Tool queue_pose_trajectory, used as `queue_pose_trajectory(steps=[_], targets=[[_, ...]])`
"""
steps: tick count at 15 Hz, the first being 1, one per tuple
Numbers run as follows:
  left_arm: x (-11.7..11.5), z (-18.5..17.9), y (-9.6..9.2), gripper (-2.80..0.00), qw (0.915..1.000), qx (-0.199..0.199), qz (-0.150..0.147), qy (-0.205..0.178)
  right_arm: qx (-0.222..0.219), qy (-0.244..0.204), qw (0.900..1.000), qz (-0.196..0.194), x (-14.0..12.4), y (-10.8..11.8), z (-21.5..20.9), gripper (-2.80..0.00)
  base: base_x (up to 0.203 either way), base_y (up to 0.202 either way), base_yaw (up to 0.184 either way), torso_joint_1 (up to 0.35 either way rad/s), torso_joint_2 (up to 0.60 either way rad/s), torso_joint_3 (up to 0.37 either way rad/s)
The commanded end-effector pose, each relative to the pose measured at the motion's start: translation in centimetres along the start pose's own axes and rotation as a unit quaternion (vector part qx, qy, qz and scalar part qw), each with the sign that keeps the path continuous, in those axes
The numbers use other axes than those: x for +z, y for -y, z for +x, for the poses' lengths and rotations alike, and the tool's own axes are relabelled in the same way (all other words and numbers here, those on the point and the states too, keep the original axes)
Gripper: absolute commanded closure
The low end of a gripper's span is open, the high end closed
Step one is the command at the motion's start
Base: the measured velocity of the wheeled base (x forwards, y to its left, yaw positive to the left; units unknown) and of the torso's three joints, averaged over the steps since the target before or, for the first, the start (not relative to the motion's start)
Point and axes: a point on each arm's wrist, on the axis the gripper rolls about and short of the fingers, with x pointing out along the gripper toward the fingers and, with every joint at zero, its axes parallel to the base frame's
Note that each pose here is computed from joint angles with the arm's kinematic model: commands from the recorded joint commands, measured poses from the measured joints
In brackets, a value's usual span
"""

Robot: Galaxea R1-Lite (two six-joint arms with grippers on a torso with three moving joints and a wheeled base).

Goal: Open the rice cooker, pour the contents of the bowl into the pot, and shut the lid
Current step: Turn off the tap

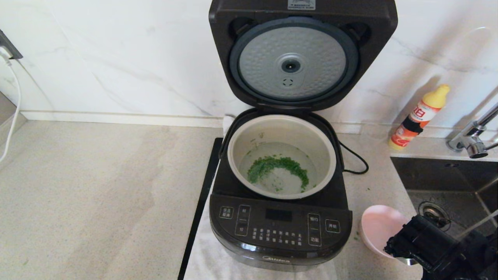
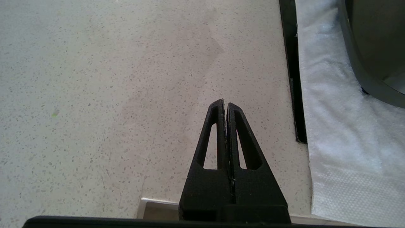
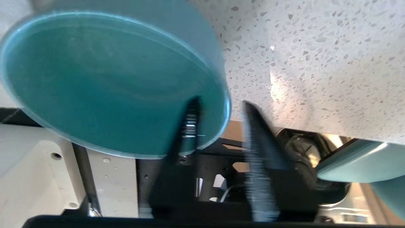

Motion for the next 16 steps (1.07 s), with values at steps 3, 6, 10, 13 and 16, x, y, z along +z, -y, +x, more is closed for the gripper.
queue_pose_trajectory(steps=[3,6,10,13,16], targets=[[0.0,0.0,0.0,0.00,1.0000,0.000,0.000,0.001,0.008,0.018,1.000,0.019,0.0,0.0,-0.7,-2.80,0.000,0.000,0.000,0.000,0.00,0.000],[0.0,0.0,0.0,0.00,1.0000,0.001,0.000,0.001,0.042,0.090,0.994,0.041,-0.7,0.7,-4.2,-2.80,0.000,0.000,0.000,0.000,0.00,0.000],[0.0,0.0,0.0,0.00,1.0000,0.000,0.000,0.001,0.075,0.159,0.983,0.060,-3.0,2.4,-10.7,0.00,0.000,0.000,0.000,0.000,0.00,0.000],[0.0,0.0,0.0,0.00,1.0000,0.000,0.000,0.001,0.051,0.208,0.970,0.111,-3.5,4.2,-13.6,0.00,0.000,0.000,0.000,0.000,0.00,0.000],[0.0,0.0,0.0,0.00,1.0000,0.000,0.000,0.001,-0.016,0.242,0.951,0.193,-2.5,6.6,-14.4,0.00,0.000,0.000,0.000,0.000,0.00,0.000]])
